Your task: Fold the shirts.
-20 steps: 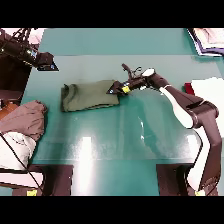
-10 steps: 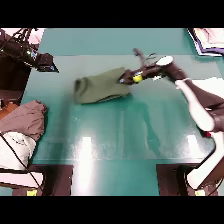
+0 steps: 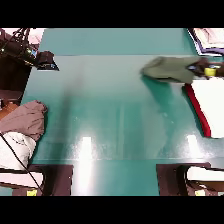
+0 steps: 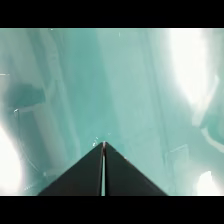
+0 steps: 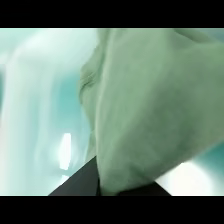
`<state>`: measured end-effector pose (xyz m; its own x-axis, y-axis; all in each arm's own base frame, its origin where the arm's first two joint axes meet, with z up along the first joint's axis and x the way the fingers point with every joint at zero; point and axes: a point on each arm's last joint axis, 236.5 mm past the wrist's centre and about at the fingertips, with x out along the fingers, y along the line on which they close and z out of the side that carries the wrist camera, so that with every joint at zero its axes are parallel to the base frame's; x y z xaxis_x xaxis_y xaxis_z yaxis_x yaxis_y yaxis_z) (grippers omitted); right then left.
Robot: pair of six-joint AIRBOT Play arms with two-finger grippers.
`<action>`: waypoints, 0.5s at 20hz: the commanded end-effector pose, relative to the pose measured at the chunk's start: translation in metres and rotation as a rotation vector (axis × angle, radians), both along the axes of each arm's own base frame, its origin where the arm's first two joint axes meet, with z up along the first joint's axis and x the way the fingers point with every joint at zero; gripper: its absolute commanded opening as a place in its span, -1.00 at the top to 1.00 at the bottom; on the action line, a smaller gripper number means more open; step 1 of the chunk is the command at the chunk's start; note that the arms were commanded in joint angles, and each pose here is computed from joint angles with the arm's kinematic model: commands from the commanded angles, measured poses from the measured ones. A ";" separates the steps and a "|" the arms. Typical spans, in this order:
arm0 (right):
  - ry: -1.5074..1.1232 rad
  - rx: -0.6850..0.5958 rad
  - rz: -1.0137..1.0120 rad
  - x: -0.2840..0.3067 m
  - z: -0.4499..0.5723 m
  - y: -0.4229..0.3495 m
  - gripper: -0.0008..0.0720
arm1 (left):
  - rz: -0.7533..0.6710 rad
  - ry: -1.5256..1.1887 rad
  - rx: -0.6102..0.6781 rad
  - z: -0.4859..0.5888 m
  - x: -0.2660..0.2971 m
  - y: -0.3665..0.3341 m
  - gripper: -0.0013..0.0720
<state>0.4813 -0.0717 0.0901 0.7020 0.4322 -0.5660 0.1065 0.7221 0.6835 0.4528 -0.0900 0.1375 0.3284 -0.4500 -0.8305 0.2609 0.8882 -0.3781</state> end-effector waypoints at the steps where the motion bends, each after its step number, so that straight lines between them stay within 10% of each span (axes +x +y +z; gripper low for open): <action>1: -0.044 -0.049 -0.262 -0.030 0.017 -0.099 0.93 | 0.016 0.003 -0.016 0.001 0.001 -0.002 0.90; 10: -0.211 -0.183 -0.368 -0.056 0.094 -0.127 0.93 | 0.008 0.016 -0.040 0.003 -0.002 -0.007 0.90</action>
